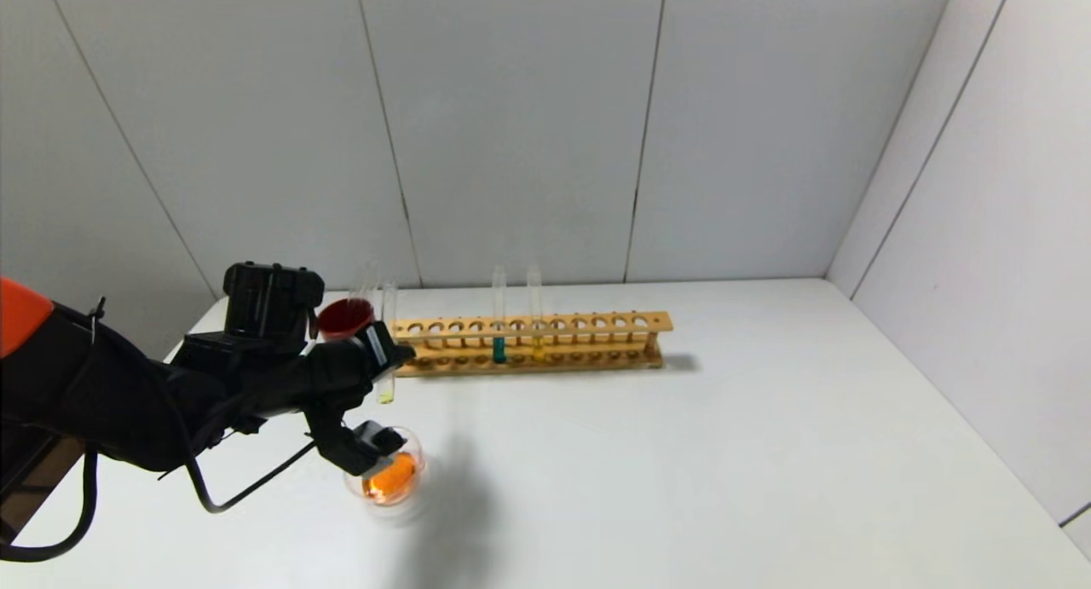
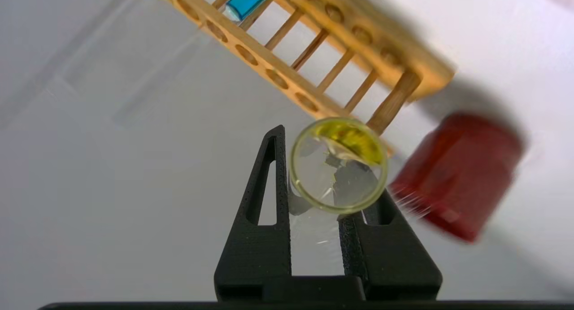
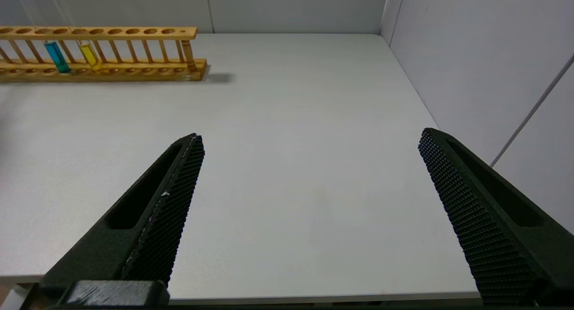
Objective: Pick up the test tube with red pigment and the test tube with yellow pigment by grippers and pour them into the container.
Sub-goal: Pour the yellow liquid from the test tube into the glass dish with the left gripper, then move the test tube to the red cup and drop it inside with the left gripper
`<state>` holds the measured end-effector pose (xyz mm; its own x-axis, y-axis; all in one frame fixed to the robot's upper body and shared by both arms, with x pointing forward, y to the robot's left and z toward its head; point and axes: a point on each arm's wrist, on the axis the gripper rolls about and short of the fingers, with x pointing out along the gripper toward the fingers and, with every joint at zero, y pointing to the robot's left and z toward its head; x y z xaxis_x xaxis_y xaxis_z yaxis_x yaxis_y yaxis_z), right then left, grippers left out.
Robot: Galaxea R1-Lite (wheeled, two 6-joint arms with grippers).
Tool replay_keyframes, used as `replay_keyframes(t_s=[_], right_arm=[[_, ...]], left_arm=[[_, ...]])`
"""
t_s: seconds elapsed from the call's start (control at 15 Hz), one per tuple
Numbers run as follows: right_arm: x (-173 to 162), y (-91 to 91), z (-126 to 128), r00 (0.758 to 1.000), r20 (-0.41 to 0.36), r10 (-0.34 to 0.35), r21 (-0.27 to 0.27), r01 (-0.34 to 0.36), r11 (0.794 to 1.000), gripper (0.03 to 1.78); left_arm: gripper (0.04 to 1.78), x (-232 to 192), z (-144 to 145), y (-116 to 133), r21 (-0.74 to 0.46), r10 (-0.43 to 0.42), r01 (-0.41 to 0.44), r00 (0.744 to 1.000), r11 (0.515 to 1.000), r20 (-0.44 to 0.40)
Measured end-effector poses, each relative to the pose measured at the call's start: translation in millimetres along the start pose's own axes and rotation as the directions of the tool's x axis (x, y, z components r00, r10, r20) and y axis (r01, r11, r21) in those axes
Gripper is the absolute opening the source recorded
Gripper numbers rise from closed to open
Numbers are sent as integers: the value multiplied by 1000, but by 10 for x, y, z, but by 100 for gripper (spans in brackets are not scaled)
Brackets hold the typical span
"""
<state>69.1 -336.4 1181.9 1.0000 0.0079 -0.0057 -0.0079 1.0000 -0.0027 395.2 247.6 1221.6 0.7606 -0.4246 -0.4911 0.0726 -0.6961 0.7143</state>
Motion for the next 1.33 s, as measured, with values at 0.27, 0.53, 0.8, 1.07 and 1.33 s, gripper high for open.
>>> replay_keyframes(t_s=[0.27,0.53,0.8,1.07,1.33], right_arm=[[0,0,0,1000,0,-1,0,1,1000,175],[0,0,0,1000,0,-1,0,1,1000,175],[0,0,0,1000,0,-1,0,1,1000,175],[0,0,0,1000,0,-1,0,1,1000,175],[0,0,0,1000,0,-2,0,2,1000,175]], left_arm=[[34,-139,8,180,-410,-7,-34,995,912,-97],[34,-411,-39,277,-743,-73,-155,962,651,-264],[34,-574,-77,346,-924,-69,-261,955,281,-290],[34,-801,-461,657,-947,-18,-305,952,-106,-304],[34,-1141,-870,617,-891,82,-150,976,-428,-204]])
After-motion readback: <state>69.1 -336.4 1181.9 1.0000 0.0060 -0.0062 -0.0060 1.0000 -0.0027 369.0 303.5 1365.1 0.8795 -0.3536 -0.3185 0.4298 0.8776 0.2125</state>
